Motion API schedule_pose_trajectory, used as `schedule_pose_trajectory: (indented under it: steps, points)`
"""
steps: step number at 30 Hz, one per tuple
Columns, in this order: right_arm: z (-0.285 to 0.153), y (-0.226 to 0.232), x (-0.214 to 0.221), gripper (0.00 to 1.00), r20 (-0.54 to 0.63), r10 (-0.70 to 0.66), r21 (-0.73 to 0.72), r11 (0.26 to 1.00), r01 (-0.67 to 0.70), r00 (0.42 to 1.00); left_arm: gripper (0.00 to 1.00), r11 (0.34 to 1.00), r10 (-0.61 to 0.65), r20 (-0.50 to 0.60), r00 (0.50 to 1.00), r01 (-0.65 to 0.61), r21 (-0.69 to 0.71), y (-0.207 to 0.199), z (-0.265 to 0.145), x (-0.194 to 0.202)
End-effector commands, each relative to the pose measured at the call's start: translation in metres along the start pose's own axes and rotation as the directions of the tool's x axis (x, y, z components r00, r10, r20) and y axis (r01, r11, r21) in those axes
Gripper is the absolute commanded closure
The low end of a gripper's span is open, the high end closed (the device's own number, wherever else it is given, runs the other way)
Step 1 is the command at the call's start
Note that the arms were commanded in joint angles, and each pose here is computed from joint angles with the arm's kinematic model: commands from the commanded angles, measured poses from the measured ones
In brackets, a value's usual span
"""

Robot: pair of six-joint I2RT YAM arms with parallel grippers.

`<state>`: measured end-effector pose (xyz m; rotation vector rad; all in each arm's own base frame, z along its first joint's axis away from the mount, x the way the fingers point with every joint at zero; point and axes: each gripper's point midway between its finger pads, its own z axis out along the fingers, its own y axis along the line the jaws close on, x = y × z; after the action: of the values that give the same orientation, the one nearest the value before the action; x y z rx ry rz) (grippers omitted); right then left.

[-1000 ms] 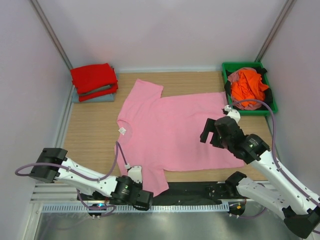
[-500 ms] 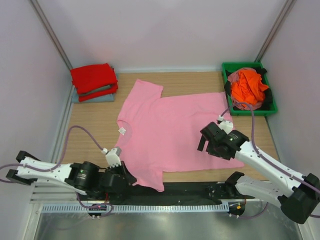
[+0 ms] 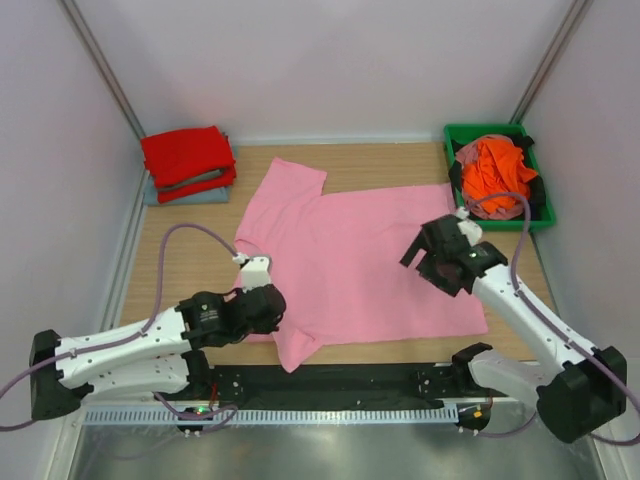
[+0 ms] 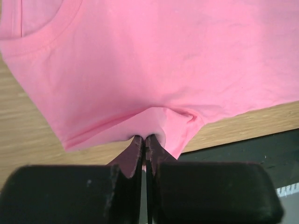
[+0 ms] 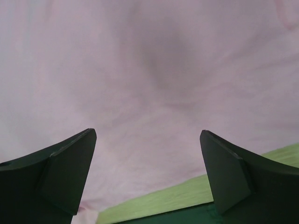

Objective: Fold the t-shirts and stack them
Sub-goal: Fold the tshirt

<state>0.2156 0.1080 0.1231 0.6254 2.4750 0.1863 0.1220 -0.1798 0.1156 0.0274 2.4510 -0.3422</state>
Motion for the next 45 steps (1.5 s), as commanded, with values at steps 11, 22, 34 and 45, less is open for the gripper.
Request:
schedule_pose_trajectory:
  steps: [11,22,34,45]
  points:
    - [-0.031,-0.136,0.005,0.04,0.143,0.588,0.245,0.758,-0.604,0.796,1.00,0.989,0.018,-0.027,0.999,-0.013,0.149,-0.001,0.008,-0.067]
    - [0.026,-0.128,0.053,0.08,0.025,0.750,0.247,0.636,-0.731,0.661,1.00,0.990,0.007,-0.010,1.000,-0.006,0.139,0.004,0.005,-0.068]
    - [0.024,-0.173,0.013,0.17,0.256,0.714,0.335,0.566,-0.753,0.651,1.00,0.993,0.002,0.010,1.000,-0.003,0.114,0.009,0.003,-0.071]
    - [0.038,-0.220,0.017,0.26,0.180,0.836,0.374,0.430,-0.822,0.519,1.00,0.996,-0.003,0.017,1.000,0.001,0.091,0.013,0.003,-0.072]
